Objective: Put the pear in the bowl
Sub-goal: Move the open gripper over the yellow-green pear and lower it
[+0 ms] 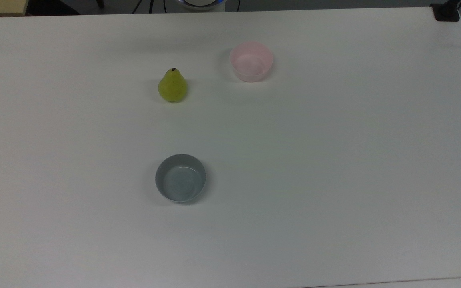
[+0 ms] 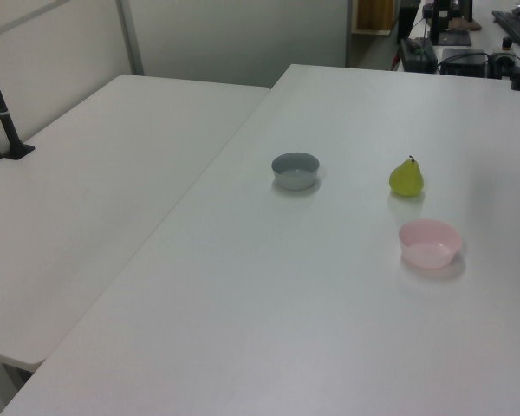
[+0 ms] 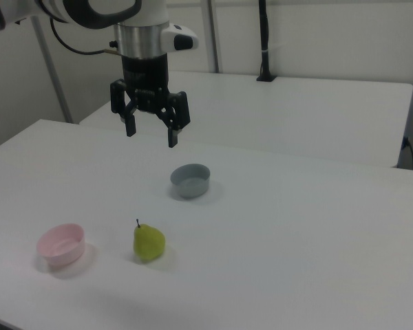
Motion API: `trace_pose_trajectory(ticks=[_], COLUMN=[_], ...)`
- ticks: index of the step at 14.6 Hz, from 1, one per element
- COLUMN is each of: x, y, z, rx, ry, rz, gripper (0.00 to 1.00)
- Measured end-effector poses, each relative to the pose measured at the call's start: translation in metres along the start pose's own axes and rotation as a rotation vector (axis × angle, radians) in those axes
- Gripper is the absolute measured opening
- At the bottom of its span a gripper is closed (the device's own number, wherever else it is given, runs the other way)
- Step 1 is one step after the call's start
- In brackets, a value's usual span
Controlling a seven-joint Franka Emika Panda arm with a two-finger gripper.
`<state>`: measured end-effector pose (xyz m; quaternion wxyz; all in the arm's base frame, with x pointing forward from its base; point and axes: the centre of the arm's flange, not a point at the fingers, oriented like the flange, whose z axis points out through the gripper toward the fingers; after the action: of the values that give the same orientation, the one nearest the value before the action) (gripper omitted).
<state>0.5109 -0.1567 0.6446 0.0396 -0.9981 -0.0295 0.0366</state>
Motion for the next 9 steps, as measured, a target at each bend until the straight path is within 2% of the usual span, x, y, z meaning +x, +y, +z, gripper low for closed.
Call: trace_pose_trajectory(ticks=[9], x=[0.011], y=[-0.014], z=[0.010], rx=[0.000], ry=[-0.020], rz=[-0.038], gripper=[1.00])
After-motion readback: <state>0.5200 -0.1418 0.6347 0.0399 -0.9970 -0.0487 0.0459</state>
